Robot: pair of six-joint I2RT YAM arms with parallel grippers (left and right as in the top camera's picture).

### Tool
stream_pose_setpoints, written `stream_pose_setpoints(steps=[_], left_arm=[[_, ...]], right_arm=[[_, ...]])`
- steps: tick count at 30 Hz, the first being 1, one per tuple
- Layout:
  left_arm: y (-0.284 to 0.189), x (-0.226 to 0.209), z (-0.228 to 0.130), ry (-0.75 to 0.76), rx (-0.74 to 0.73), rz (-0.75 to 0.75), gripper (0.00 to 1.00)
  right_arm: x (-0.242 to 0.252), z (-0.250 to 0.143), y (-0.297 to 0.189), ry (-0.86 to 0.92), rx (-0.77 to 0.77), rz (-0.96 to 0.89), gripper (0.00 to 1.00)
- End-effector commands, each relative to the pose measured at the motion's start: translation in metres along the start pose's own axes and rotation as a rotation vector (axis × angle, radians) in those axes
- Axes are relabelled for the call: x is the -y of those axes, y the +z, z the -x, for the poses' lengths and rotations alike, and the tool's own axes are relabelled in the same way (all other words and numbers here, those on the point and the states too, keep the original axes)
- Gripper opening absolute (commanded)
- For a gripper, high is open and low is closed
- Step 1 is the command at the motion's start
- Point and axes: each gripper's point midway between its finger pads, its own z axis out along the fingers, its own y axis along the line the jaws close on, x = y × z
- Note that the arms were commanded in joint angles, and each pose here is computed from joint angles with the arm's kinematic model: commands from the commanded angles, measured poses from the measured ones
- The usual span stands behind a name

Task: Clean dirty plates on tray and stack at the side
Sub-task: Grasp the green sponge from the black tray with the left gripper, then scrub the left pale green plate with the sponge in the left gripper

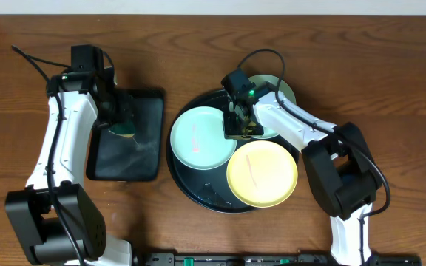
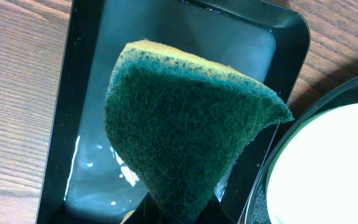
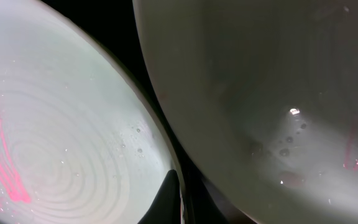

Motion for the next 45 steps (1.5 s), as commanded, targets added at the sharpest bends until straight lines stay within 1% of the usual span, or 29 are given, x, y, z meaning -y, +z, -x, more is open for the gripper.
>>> stream_pose_setpoints(steps=[1, 22, 25, 28, 30, 34, 38, 42, 45], left_arm=[[0.0, -0.003, 0.002, -0.011, 0.005, 0.013, 0.07], [0.0, -0.003, 0.001, -0.011, 0.005, 0.012, 0.07], [0.0, 0.003, 0.0, 0.0, 0.004, 0.009, 0.07], [0.001, 0.023, -0.002, 0.036, 0.006, -0.006, 0.07], [0.003, 0.05, -0.005, 0.069, 0.017, -0.03, 0.07], [0.01, 0.089, -0.015, 0.098, -0.001, -0.081, 0.07], [0.025, 0.12, -0.036, 0.128, -0.086, -0.149, 0.08], [0.045, 0.133, -0.053, 0.149, -0.165, -0.151, 0.08], [0.057, 0.149, -0.068, 0.155, -0.239, -0.208, 0.07]], right_arm=[[-0.002, 0.001, 0.006, -0.018, 0.009, -0.023, 0.01], [-0.002, 0.001, 0.006, -0.017, 0.01, -0.023, 0.01], [-0.002, 0.001, 0.006, -0.018, 0.01, -0.023, 0.01], [-0.002, 0.002, 0.006, -0.018, 0.011, -0.022, 0.01], [-0.002, 0.002, 0.006, -0.018, 0.013, -0.021, 0.01], [-0.002, 0.002, 0.006, -0.018, 0.012, -0.021, 0.01], [-0.002, 0.001, 0.005, -0.017, 0.009, -0.023, 0.01], [-0.002, 0.001, 0.005, -0.017, 0.009, -0.023, 0.01], [-0.002, 0.001, 0.005, -0.017, 0.009, -0.023, 0.01]])
